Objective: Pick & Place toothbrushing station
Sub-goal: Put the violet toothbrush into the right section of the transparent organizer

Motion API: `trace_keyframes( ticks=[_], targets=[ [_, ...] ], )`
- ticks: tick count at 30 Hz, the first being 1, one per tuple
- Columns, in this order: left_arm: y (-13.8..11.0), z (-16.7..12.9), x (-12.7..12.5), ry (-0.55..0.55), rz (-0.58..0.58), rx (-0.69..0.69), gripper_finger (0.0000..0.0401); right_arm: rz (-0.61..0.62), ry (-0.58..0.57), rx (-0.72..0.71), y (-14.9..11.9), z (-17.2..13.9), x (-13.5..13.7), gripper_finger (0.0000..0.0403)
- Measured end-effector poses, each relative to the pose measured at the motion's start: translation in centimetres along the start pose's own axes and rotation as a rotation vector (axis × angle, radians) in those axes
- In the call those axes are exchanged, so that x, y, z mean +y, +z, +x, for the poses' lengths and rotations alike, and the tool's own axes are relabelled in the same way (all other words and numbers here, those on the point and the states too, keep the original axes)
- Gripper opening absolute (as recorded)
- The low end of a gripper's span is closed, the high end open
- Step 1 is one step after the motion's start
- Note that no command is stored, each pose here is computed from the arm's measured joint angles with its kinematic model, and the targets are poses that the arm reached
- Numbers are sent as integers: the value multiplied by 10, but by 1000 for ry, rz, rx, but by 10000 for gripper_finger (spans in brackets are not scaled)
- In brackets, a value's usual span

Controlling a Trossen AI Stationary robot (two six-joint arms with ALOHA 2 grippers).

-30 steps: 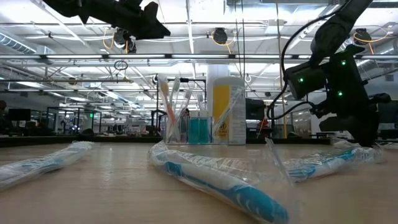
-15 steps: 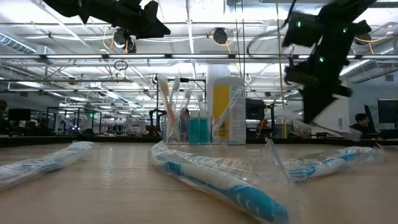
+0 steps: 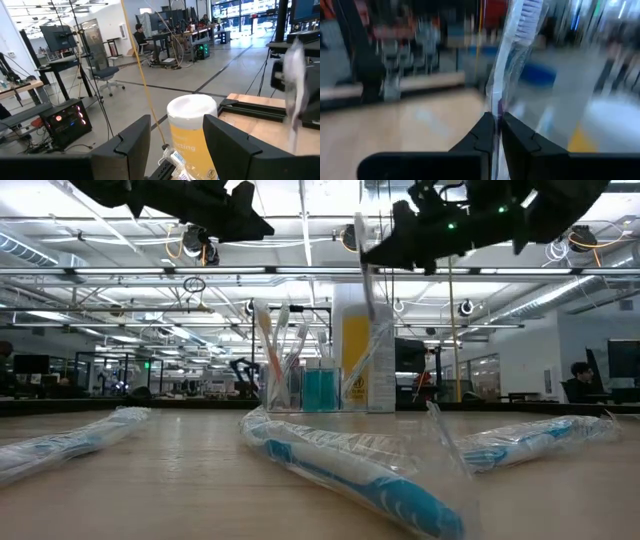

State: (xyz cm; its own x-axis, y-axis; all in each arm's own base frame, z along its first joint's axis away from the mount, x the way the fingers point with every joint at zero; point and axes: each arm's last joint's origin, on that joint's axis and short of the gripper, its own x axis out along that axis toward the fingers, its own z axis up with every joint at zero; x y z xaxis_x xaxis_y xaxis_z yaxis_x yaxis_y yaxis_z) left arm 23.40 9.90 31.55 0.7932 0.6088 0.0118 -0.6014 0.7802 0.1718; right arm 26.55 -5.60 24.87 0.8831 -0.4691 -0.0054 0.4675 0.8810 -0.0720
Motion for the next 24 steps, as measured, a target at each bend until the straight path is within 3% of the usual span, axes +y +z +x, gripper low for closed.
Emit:
trace_keyframes(
  ticks=[4,8,16,24],
  targets=[
    [0,0,0,0,-1,2,189,-117,-29,-171,-6,15,4,17],
    [-1,0,0,-2,2,13,189,-208,-69,-249,-23,29,7,17],
    [-4,0,-1,-8,12,45,189,-180,-209,-135,-73,53,-21,18],
    [-5,0,-1,-8,13,45,189,-109,-206,-16,-106,61,-34,18]
  ],
)
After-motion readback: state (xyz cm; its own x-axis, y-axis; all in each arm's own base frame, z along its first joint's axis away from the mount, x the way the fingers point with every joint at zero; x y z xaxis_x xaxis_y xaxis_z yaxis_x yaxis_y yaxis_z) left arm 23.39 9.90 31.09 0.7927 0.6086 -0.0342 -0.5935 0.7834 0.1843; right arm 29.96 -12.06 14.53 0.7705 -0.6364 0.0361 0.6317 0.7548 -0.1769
